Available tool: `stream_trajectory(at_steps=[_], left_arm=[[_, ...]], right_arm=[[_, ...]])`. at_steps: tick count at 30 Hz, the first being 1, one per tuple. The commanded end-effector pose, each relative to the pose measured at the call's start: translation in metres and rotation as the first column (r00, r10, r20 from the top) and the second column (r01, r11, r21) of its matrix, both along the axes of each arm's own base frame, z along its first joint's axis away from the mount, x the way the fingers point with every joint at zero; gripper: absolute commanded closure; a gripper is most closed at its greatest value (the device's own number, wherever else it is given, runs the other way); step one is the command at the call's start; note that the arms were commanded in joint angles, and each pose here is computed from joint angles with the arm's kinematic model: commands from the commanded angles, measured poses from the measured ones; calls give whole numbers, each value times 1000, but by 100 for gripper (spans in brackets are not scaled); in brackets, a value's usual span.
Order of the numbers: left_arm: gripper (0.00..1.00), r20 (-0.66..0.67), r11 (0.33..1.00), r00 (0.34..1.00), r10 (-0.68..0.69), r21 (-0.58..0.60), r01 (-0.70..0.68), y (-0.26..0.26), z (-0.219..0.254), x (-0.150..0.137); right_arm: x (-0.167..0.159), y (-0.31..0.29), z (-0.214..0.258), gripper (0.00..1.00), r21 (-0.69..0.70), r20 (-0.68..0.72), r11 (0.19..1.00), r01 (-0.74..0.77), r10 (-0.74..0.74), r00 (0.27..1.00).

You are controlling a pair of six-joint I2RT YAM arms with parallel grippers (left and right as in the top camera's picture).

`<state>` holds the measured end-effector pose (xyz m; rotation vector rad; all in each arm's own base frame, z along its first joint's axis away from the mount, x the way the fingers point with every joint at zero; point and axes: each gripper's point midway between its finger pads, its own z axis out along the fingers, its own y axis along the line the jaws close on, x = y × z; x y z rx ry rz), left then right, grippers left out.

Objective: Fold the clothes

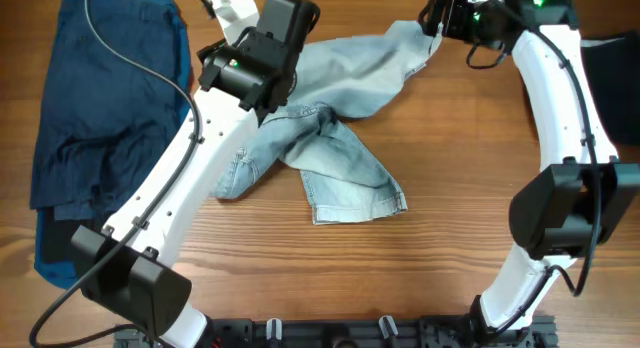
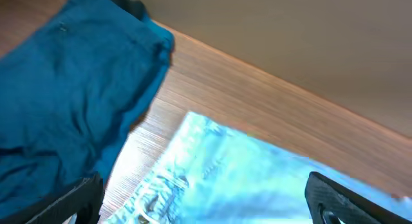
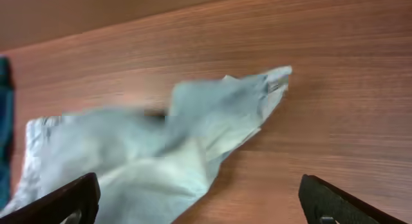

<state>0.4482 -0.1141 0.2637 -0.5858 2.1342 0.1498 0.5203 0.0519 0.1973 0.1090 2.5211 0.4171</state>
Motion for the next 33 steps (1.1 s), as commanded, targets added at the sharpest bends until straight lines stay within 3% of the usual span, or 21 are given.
stream_trajectory(at_steps=[1, 8, 16, 19, 23, 28, 33], left_arm=[[0, -23, 994, 998, -61, -91, 59, -17, -4, 1], [0, 8, 978, 981, -196, -77, 196, -45, 22, -17], [0, 29, 975, 977, -212, -65, 214, -26, 57, -49], [0, 2, 971, 972, -234, -45, 233, -17, 64, -66], [0, -123, 970, 962, -242, -22, 241, -2, 52, -97], [2, -363, 970, 902, -235, -29, 241, 13, 14, -133], [6, -499, 995, 861, -98, -20, 102, 48, -9, -152]], right_arm=[[-22, 1, 40, 0, 82, 27, 996, -29, 26, 999], [-85, -3, 100, 0, 70, 40, 997, -17, 14, 999], [-164, -9, 139, 1, 33, 13, 999, 13, -13, 1000], [-186, 1, 145, 7, 77, -6, 997, -13, 14, 1000], [-212, 23, 156, 8, 105, 18, 991, -86, 85, 996], [-235, 59, 118, 7, 111, -97, 974, -198, 209, 973], [-242, 97, 28, 7, 172, -256, 958, -229, 267, 929]])
